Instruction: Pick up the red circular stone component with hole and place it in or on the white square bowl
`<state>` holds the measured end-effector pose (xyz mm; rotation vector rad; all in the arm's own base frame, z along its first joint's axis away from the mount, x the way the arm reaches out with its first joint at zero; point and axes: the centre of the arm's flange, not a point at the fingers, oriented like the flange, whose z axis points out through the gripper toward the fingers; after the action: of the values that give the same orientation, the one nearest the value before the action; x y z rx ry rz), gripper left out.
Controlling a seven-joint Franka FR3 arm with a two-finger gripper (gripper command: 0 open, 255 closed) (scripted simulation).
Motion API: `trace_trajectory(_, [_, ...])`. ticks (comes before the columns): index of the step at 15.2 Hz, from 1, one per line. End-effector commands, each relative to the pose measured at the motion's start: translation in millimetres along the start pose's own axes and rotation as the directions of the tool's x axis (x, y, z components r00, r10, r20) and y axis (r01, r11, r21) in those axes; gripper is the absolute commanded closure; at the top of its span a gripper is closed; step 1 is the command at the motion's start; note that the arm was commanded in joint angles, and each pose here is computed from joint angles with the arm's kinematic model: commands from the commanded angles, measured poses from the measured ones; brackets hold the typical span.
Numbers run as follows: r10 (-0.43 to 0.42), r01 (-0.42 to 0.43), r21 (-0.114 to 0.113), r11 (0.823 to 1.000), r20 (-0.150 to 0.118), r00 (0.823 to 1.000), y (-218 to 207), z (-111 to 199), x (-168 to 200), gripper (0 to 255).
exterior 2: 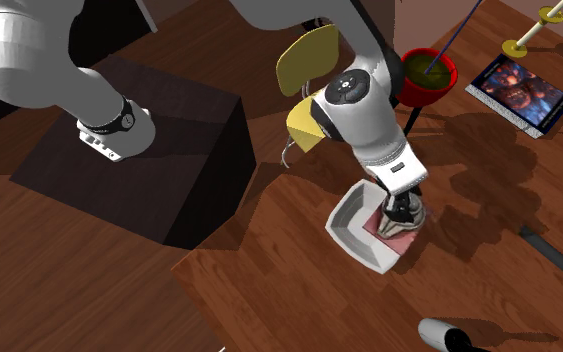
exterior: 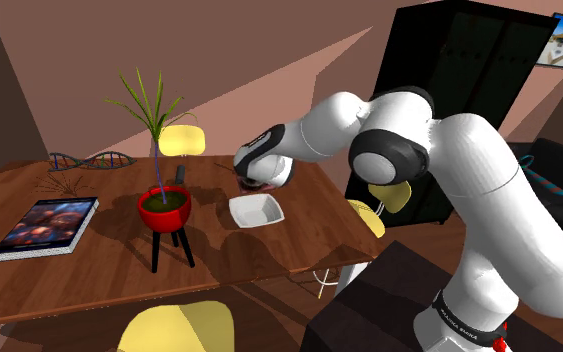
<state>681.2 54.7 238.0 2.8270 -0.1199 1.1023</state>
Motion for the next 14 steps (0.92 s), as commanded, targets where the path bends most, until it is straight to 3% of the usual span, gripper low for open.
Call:
trace_trajectory(1, [0.001,-0.001,0.0,1.0,0.001,1.0,0,6,-2,255])
trace_trajectory(14, [0.001,-0.001,0.0,1.0,0.001,1.0,-5,57,-48,255])
